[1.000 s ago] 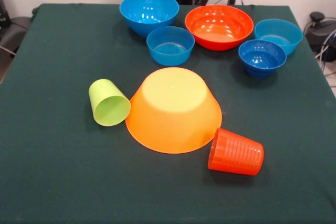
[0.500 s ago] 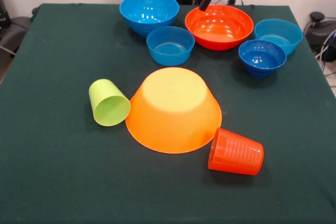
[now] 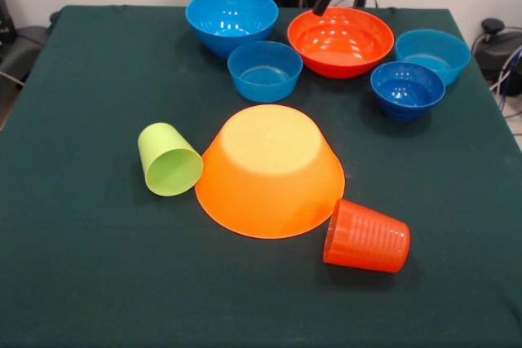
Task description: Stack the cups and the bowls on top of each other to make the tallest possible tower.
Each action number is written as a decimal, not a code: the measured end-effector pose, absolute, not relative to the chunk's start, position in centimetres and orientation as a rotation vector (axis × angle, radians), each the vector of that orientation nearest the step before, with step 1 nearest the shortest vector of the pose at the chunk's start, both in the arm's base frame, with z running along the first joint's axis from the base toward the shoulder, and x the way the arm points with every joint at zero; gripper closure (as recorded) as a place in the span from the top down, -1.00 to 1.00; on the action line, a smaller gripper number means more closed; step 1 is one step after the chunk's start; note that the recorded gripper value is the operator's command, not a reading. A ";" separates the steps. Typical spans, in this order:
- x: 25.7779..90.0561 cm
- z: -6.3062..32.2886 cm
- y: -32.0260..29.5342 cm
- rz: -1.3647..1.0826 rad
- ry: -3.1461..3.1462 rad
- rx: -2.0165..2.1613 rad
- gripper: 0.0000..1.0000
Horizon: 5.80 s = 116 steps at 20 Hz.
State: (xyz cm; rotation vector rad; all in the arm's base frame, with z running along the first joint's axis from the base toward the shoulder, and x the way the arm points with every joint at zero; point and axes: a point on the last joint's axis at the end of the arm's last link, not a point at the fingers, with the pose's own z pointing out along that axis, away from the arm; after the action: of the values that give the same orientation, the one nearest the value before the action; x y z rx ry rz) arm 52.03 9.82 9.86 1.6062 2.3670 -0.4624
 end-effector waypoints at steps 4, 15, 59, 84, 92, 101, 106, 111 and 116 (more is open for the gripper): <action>52.2 9.9 10.1 -0.452 2.360 1.618 1.00; 51.6 8.0 11.3 -0.474 2.362 1.639 1.00; 52.3 2.4 13.0 -0.397 2.258 1.901 1.00; 55.1 -0.6 11.6 -0.245 2.191 1.956 1.00; 55.2 -0.5 11.7 -0.240 2.191 1.954 1.00; 55.1 2.1 15.3 -0.206 2.240 1.885 1.00; 54.9 3.6 18.0 -0.170 2.274 1.839 1.00; 54.9 3.8 18.3 -0.166 2.277 1.833 1.00; 55.0 3.5 16.9 -0.178 2.258 1.864 1.00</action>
State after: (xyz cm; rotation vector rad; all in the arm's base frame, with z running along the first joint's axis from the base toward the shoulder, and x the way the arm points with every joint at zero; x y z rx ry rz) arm 55.00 16.93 3.52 1.8645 2.2585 -0.1776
